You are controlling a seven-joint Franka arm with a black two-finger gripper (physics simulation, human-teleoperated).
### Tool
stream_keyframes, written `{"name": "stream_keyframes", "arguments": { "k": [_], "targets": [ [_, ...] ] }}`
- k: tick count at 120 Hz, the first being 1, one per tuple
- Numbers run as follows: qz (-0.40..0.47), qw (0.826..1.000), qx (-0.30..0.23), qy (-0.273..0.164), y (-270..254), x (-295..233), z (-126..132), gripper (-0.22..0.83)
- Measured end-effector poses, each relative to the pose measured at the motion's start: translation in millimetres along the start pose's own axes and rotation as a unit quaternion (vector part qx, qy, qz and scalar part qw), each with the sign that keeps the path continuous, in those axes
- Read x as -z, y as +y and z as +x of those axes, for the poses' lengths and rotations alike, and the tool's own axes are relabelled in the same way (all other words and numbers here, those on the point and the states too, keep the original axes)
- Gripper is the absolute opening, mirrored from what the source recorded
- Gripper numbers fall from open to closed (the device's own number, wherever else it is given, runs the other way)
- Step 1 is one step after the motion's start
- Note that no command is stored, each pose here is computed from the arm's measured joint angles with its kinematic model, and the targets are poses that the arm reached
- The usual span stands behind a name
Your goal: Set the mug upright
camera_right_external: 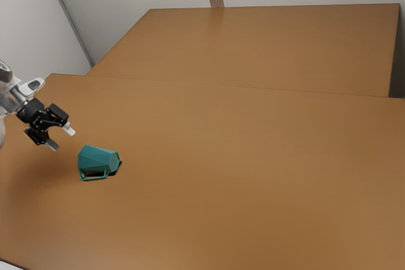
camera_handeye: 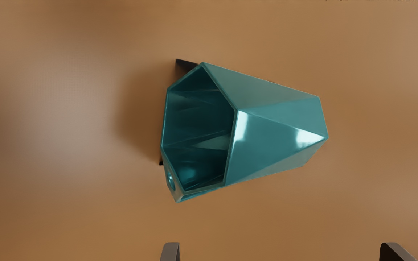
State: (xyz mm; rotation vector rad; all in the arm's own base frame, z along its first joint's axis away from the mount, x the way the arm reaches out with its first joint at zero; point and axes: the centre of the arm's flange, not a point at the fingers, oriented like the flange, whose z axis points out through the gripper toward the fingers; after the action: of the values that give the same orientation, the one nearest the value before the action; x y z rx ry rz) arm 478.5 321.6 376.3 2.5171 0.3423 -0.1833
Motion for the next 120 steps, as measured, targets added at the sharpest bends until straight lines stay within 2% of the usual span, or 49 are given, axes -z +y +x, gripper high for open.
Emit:
{"name": "stream_keyframes", "arguments": {
  "k": [68,107,120],
  "targets": [
    [-0.015,0.992,-0.112,0.047,-23,-39,33,0.62],
    [-0.048,0.988,-0.136,0.057,-23,-64,33,0.62],
    [-0.058,0.987,-0.139,0.058,-23,-69,24,0.61]
  ]
}}
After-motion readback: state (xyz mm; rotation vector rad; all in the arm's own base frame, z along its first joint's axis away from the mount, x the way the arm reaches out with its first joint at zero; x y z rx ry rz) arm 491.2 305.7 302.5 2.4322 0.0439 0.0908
